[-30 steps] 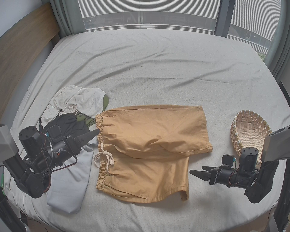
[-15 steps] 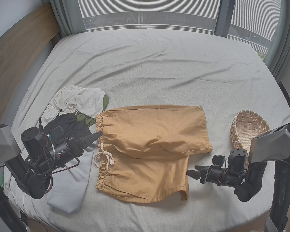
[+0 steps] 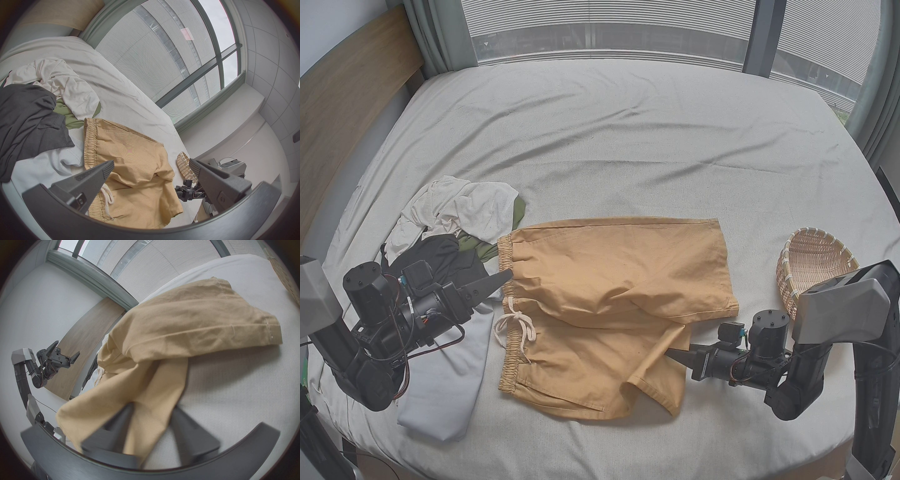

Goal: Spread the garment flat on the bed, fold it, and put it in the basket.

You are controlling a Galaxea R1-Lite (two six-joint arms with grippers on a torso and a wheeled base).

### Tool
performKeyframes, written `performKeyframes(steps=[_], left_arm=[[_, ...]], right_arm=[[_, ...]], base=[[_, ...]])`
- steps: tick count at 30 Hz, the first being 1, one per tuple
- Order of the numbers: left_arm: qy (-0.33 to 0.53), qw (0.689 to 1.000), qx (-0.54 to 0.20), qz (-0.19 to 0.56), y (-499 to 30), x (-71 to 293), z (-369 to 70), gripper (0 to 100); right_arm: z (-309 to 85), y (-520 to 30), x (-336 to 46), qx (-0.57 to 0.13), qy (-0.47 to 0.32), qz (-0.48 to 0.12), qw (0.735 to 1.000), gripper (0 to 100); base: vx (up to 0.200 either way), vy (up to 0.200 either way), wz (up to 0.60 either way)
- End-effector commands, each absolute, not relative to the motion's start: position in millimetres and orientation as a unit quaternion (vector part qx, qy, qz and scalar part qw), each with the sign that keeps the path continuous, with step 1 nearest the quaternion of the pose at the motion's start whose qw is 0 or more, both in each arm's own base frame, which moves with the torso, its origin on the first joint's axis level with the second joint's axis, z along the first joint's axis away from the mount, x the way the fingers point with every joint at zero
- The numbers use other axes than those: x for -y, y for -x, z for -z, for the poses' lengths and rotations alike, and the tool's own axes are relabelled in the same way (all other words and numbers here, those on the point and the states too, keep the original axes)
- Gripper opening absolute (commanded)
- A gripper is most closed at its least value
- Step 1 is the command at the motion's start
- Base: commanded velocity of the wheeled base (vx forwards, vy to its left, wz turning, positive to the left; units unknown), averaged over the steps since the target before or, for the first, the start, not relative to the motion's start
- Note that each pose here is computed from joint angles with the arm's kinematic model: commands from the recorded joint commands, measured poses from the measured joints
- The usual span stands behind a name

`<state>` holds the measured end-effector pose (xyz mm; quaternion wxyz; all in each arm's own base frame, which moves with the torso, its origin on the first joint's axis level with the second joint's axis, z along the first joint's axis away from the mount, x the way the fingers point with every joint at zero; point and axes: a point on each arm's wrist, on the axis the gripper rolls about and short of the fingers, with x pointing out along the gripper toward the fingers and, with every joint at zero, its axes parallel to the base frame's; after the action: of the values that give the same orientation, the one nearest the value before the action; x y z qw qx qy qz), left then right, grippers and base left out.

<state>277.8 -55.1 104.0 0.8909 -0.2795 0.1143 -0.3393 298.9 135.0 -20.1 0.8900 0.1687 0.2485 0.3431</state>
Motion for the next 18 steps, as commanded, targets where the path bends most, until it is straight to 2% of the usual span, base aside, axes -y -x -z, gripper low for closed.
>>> performKeyframes(steps=[1, 8, 18], left_arm=[[0.281, 0.89, -0.121, 0.339, -278.8, 56.5, -99.8, 100], [0.281, 0.89, -0.122, 0.339, -280.2, 56.7, -98.9, 100], [0.28, 0.889, -0.122, 0.342, -279.6, 58.4, -99.8, 100]], right_arm=[[13.1, -291.4, -132.3, -0.249, -0.168, -0.343, 0.89, 0], [-20.6, -257.9, -117.9, -0.242, -0.166, -0.33, 0.897, 0], [-40.8, -222.4, -100.3, -0.247, -0.166, -0.32, 0.899, 0]], base=[[0.0, 0.0, 0.0], [0.0, 0.0, 0.0], [0.0, 0.0, 0.0]])
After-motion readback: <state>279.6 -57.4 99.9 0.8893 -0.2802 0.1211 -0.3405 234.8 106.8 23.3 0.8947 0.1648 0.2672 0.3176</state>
